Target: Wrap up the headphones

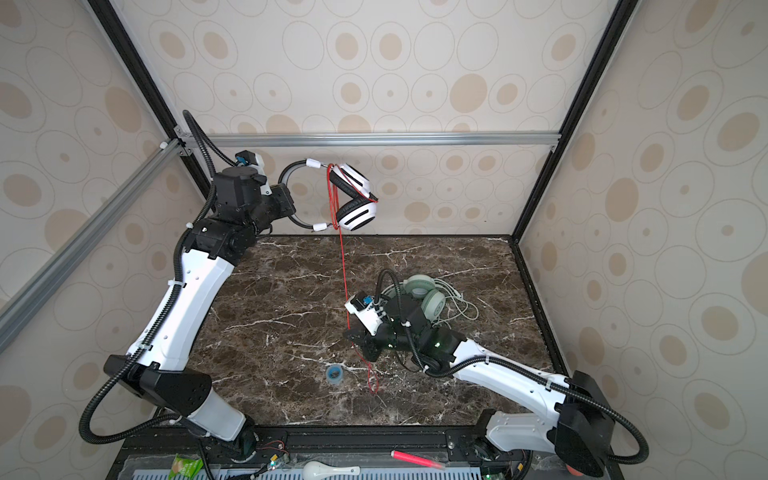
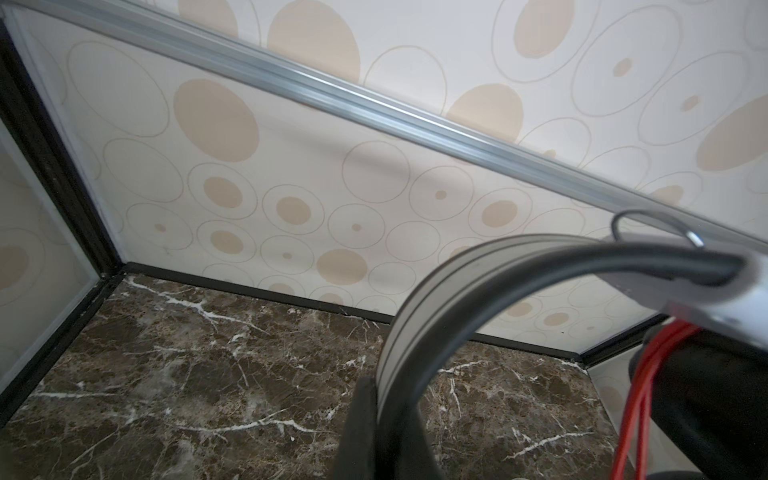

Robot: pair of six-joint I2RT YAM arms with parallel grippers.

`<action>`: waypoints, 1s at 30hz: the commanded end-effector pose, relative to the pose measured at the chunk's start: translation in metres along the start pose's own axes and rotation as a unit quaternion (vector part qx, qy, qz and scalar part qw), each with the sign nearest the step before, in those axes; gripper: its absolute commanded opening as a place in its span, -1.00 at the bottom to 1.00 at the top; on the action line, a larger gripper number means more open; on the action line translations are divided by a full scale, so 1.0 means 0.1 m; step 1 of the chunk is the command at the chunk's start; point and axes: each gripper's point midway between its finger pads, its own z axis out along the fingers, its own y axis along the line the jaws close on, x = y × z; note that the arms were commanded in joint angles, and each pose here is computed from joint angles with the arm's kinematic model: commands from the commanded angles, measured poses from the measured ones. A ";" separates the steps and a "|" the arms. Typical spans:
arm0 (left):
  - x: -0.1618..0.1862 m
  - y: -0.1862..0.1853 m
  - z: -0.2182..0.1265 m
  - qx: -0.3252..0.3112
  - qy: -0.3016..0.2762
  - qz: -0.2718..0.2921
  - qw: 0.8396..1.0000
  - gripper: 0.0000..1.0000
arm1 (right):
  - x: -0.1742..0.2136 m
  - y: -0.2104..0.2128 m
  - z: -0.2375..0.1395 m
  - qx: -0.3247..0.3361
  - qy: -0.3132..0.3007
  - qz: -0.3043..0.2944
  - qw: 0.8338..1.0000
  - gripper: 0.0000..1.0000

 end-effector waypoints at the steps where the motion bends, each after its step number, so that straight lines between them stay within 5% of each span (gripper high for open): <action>1: -0.37 0.09 -0.03 -0.023 -0.085 -0.025 0.996 -1.00 | 0.10 0.18 -0.07 0.004 0.055 -0.038 0.998 -1.00; 16: 0.49 0.60 0.01 -0.107 -0.039 0.148 0.982 -1.00 | -0.64 0.40 -0.41 0.027 0.070 -0.137 0.988 -1.00; 30: 1.08 0.43 -0.37 -0.002 0.029 0.244 0.969 -1.00 | -1.14 -0.36 -0.64 0.104 0.097 -0.135 0.980 -1.00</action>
